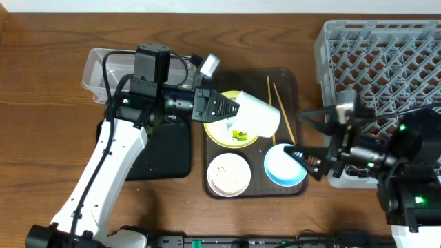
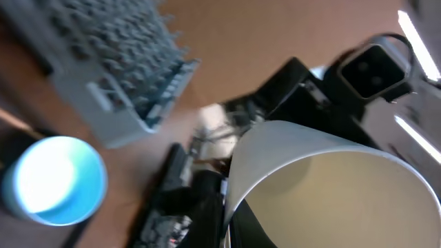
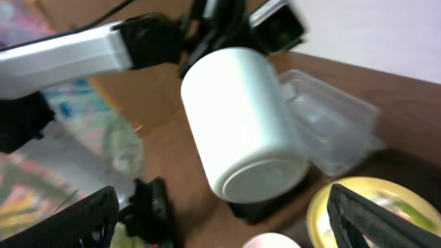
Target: Sort waste into correct bins and load items into the dishwasher rack
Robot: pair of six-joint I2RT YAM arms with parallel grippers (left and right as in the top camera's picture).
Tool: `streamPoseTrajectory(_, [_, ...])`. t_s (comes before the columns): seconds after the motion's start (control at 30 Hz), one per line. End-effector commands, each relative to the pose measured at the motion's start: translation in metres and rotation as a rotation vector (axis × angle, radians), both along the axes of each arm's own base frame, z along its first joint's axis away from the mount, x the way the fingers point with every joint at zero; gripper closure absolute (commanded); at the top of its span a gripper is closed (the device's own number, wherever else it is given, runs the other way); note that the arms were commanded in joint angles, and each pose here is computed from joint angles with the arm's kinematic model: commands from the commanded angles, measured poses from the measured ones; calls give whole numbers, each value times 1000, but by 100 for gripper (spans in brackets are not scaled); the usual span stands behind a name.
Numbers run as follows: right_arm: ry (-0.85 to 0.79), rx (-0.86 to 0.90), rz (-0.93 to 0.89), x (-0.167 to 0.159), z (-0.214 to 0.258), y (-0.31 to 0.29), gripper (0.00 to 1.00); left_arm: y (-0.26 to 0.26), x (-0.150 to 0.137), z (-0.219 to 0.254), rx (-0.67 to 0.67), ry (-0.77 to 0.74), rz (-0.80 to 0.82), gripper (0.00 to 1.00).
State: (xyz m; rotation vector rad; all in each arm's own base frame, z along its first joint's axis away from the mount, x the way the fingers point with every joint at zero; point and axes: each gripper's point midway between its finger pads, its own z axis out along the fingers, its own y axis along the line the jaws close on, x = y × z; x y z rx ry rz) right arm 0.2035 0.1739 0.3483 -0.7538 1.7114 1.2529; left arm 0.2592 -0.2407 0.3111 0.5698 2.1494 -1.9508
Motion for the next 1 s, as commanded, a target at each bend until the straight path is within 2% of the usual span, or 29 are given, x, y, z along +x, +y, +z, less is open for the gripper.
streamPoseTrajectory(0.0, [33,-8,14,2,1,16,8,2,-15,20,-90,-29,-89,94])
streamPoseTrajectory(0.3, [-5,13,119,11,2,48,21,2,-15,21,-90,-29,-90,94])
streamPoseTrajectory(0.33, [7,18,124,13,2,51,23,2,-15,21,-90,-29,-90,94])
streamPoseTrajectory(0.43, [32,31,132,18,1,56,40,2,-15,21,-90,-30,-90,94])
streamPoseTrajectory(0.57, [41,36,129,21,1,56,44,2,-15,21,-90,-29,-90,94])
streamPoseTrajectory(0.67, [43,35,129,20,1,56,51,2,-14,21,-90,-32,-90,94])
streamPoseTrajectory(0.7, [45,35,129,20,0,56,51,2,-14,21,-91,-36,-90,91])
streamPoseTrajectory(0.73, [48,34,129,20,0,56,54,2,-14,21,-92,-37,-90,83])
streamPoseTrajectory(0.77, [50,33,127,21,-1,56,57,2,-14,21,-91,-36,-90,65])
streamPoseTrajectory(0.83, [54,33,115,22,-1,53,60,2,-14,21,-91,-36,-90,39])
streamPoseTrajectory(0.87, [58,32,101,23,-1,49,60,2,-14,21,-91,-35,-89,22])
streamPoseTrajectory(0.97, [79,30,25,29,0,29,62,2,-14,21,-89,-22,-88,18])
